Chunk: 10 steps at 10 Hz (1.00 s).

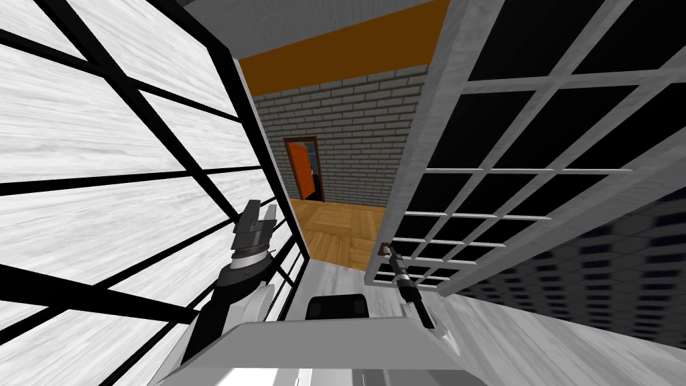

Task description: Pull the door open

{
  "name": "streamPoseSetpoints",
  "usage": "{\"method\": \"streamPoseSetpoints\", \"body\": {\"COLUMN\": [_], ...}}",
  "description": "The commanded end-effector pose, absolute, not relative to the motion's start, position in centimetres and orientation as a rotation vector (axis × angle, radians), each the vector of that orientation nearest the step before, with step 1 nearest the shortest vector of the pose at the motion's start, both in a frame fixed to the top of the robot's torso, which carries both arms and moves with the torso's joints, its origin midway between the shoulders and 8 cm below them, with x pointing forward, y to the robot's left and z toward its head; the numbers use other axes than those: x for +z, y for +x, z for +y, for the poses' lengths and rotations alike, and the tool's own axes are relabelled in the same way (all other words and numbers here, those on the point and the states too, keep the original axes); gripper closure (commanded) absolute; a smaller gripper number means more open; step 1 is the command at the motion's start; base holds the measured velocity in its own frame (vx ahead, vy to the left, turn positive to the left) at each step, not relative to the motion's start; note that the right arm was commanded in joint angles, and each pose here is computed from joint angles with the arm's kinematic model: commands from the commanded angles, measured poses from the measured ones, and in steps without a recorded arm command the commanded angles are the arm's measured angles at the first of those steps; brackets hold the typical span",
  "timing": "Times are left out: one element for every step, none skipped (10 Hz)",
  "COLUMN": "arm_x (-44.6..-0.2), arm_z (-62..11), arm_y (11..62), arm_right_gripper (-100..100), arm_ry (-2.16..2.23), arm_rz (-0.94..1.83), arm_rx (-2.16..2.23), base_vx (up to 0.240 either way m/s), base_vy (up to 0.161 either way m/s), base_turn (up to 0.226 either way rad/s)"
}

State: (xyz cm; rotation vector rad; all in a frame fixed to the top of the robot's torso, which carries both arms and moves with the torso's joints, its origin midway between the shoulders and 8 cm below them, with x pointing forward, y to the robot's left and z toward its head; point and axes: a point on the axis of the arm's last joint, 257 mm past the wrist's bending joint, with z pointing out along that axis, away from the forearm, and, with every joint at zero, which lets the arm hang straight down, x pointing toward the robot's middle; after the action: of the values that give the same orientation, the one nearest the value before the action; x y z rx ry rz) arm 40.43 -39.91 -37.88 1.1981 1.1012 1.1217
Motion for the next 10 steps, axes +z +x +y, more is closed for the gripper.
{"method": "streamPoseSetpoints", "body": {"arm_x": [-37.37,-37.37,-37.38,-37.38,-37.4,-37.4,-37.42,-37.42,-37.45,-37.45], "arm_z": [-38.01,-38.01,-37.97,-37.97,-37.94,-37.94,-37.91,-37.91,-37.88,-37.88], "arm_y": [41.19,41.19,41.25,41.25,41.31,41.31,41.37,41.37,41.42,41.42], "arm_right_gripper": [100,100,100,100,100,100,100,100,100,100], "arm_ry": [1.215,1.219,1.25,1.254,1.287,1.289,1.323,1.324,1.359,1.359], "arm_rz": [1.066,1.063,1.04,1.036,1.011,1.009,0.981,0.98,0.951,0.951], "arm_rx": [1.21,1.214,1.247,1.252,1.287,1.29,1.326,1.327,1.364,1.364], "base_vx": [-0.018,-0.018,-0.029,-0.023,-0.027,-0.026,-0.023,-0.025,-0.033,-0.02], "base_vy": [-0.014,-0.014,-0.013,-0.009,-0.008,-0.014,-0.011,-0.01,-0.017,0.003], "base_turn": [0.031,0.021,0.058,0.002,0.044,0.038,0.02,0.034,0.049,0.037]}}
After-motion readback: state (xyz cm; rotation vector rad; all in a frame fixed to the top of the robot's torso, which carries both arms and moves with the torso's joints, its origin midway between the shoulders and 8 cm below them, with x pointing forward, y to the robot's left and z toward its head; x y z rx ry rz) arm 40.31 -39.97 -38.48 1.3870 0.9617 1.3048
